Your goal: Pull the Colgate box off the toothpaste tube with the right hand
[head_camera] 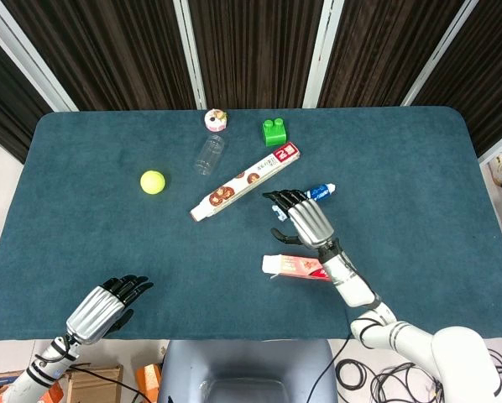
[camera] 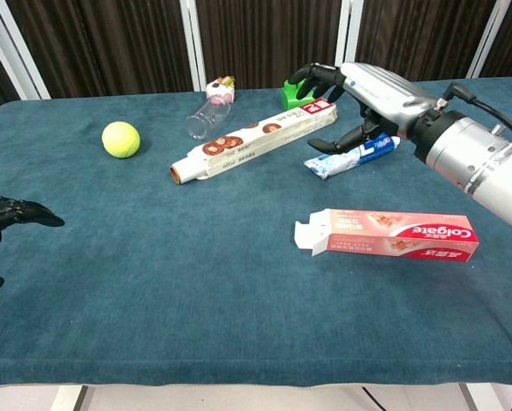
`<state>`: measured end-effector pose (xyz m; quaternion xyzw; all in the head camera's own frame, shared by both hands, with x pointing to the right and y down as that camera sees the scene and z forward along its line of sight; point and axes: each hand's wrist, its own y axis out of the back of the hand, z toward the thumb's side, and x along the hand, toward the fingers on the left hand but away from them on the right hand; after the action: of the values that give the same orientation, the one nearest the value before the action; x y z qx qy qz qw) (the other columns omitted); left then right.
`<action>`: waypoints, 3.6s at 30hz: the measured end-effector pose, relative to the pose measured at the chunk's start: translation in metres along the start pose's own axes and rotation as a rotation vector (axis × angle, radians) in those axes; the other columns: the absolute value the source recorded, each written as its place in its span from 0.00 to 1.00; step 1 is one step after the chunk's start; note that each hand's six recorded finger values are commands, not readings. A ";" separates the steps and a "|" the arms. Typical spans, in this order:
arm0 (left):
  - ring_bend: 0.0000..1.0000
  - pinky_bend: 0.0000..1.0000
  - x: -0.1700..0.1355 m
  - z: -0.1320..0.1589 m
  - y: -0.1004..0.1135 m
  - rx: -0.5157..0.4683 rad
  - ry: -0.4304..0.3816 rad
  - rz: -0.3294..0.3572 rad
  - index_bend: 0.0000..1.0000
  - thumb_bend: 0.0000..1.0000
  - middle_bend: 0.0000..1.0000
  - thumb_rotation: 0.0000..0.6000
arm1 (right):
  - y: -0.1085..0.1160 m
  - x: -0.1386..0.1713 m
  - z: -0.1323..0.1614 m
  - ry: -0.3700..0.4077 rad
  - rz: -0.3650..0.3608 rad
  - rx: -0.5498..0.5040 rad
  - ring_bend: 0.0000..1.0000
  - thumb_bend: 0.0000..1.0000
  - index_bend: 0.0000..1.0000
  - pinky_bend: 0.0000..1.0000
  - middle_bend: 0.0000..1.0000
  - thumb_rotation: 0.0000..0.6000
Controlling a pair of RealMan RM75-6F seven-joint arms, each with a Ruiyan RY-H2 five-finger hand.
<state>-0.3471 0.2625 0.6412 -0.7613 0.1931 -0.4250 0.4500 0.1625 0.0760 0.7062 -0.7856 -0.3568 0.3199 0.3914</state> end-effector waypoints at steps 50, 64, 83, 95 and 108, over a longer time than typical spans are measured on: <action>0.24 0.43 -0.015 -0.049 0.023 -0.065 0.243 0.013 0.22 0.46 0.23 1.00 | -0.004 0.169 -0.036 -0.344 0.178 0.114 0.20 0.12 0.21 0.28 0.24 1.00; 0.24 0.43 -0.015 -0.043 0.021 -0.058 0.224 -0.001 0.22 0.46 0.23 1.00 | -0.025 0.160 -0.041 -0.375 0.203 0.130 0.29 0.12 0.31 0.36 0.26 1.00; 0.24 0.43 -0.013 -0.040 0.018 -0.048 0.212 -0.017 0.22 0.46 0.23 1.00 | -0.033 0.159 -0.050 -0.385 0.178 0.142 0.53 0.32 0.58 0.60 0.47 1.00; 0.24 0.44 -0.012 -0.037 0.016 -0.048 0.205 -0.031 0.22 0.46 0.23 1.00 | -0.002 0.161 -0.052 -0.252 0.137 0.185 0.52 0.34 0.55 0.60 0.48 1.00; 0.24 0.44 -0.013 -0.037 0.016 -0.061 0.209 -0.046 0.22 0.46 0.23 1.00 | 0.051 0.176 -0.060 -0.012 0.086 0.631 0.46 0.34 0.49 0.55 0.48 1.00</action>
<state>-0.3835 0.2437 0.6305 -0.7304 0.2343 -0.5061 0.3943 0.3205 0.1727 0.6534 -0.6380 -0.2086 0.4358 0.5996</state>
